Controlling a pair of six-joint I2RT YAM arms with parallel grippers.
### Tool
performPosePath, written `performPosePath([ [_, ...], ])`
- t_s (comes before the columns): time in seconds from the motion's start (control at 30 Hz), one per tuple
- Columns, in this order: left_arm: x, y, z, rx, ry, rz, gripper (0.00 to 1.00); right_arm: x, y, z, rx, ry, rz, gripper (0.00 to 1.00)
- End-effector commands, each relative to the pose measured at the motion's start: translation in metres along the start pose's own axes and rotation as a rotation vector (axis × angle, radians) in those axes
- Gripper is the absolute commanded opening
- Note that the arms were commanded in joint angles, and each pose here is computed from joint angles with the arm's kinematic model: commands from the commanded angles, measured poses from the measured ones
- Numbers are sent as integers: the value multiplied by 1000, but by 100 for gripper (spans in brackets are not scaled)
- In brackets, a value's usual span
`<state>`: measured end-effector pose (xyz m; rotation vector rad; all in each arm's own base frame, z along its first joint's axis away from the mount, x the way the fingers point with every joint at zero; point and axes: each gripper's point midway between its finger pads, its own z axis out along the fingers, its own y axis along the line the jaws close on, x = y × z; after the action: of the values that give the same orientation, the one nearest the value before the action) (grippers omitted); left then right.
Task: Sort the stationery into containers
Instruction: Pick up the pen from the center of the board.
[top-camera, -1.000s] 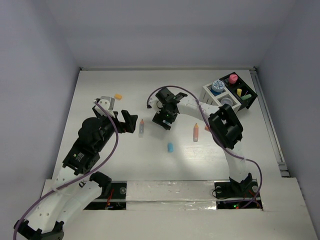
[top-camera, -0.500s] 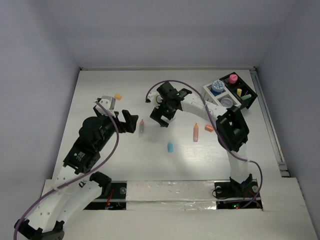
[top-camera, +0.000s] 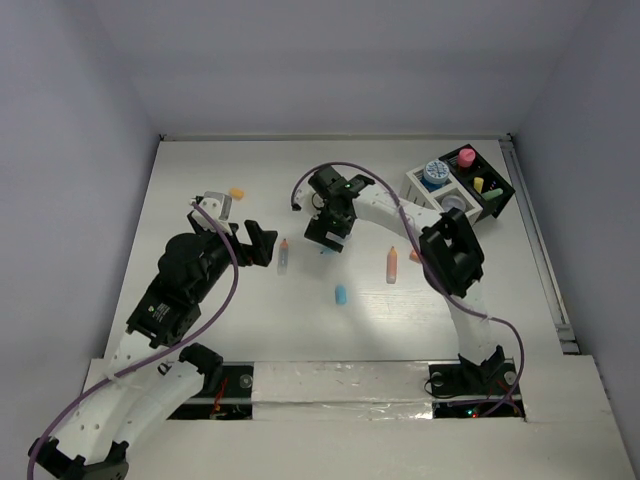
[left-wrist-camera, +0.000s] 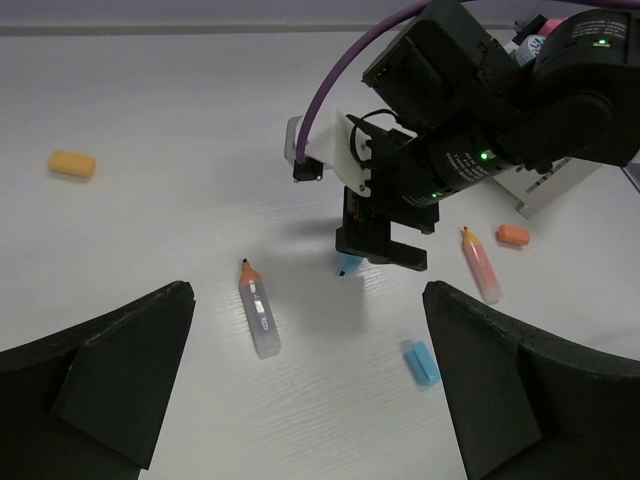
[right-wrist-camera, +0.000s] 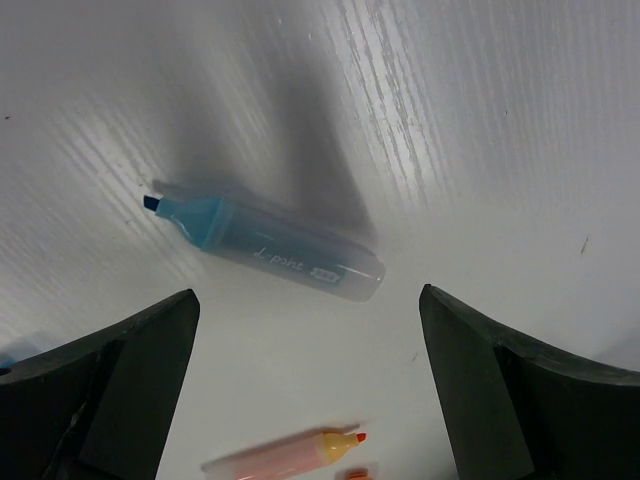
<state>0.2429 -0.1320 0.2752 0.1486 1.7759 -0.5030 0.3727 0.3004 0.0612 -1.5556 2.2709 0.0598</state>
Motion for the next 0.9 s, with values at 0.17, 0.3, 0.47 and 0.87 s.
performPosePath([
  [0.17, -14, -4, 0, 17, -42, -5, 99, 8, -10, 10, 1, 99, -87, 97],
  [0.3, -14, -5, 0, 21, -41, -5, 99, -1, -6, 20, -34, 67, -98, 96],
  [0.47, -12, -4, 1, 18, -34, -4, 99, -17, 1, 33, -84, 4, -85, 74],
  [0.87, -8, 0, 5, 4, -20, -7, 99, -27, 7, 43, -89, -104, 70, 0],
])
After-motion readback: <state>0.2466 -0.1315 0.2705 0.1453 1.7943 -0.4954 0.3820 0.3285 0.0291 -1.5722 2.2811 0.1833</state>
